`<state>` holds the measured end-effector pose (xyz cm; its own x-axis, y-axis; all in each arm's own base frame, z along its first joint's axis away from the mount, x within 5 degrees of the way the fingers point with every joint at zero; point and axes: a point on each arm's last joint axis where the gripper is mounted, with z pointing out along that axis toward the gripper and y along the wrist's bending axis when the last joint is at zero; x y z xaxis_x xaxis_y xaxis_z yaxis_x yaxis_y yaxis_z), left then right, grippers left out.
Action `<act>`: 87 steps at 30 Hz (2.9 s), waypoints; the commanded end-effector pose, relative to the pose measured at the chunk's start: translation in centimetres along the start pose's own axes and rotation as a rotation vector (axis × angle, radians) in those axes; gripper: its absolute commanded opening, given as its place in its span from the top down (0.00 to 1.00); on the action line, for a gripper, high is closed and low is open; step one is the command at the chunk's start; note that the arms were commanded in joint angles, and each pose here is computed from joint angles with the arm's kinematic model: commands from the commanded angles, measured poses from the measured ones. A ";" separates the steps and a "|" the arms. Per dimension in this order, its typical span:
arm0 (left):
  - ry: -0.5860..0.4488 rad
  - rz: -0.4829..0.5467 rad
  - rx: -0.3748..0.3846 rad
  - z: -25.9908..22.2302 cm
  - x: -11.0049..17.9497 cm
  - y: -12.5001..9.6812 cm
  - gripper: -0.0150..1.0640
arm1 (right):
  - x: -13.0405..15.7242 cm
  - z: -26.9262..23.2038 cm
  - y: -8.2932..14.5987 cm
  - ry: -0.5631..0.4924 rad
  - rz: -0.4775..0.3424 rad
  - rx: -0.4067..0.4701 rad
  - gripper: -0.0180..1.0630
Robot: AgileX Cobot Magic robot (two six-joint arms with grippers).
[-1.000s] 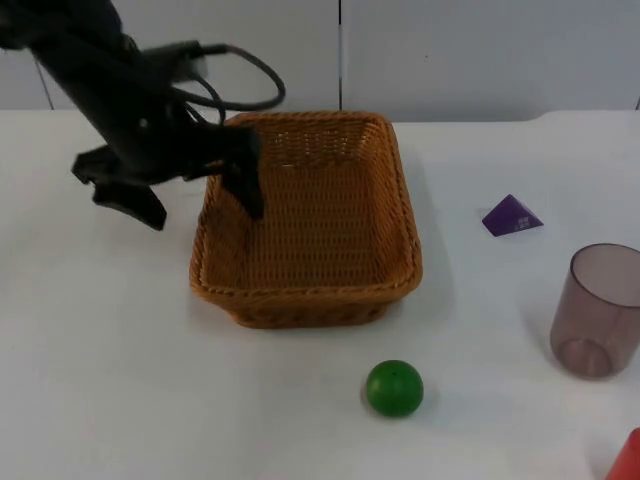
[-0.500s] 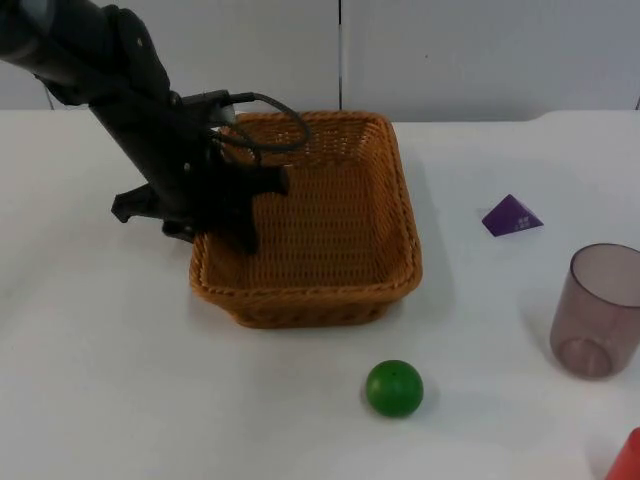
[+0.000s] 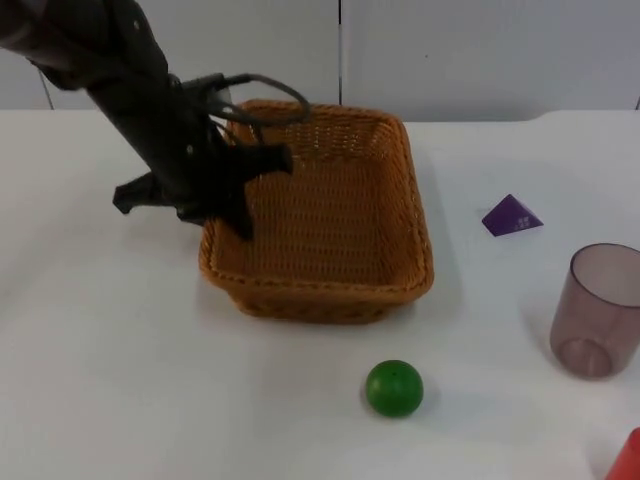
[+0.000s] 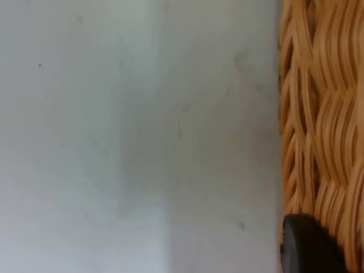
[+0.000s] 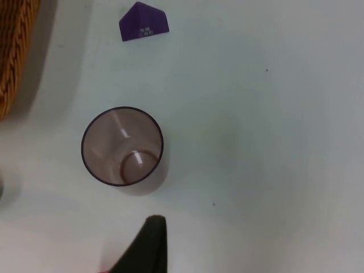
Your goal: Pick up the basket with the left hand and place the triangular block into the basket with the right hand.
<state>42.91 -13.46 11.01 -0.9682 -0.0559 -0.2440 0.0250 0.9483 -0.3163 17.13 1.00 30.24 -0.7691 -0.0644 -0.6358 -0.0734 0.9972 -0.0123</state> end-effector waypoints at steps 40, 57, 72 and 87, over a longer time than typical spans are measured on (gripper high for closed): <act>0.018 -0.073 0.078 -12.0 18.6 5.7 0.99 | -0.3 0.0 0.1 -0.008 0.018 -0.024 0.01; -0.010 -0.064 0.107 -12.0 18.3 5.5 0.99 | -11.4 9.7 1.9 0.257 -0.156 -0.105 0.09; -0.015 -0.065 0.104 -12.0 18.3 5.5 0.99 | -18.8 23.5 5.1 0.314 -0.805 -0.195 0.24; -0.011 -0.067 0.109 -12.0 18.3 5.5 0.99 | -14.3 34.4 6.3 0.342 -1.085 -0.354 0.24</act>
<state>22.28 -5.47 15.43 -0.9700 -0.0923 -0.2248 0.0067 0.9145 -0.4045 49.00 8.88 13.02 -0.3705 -0.9151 -0.1593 -0.9093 0.3923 -0.1388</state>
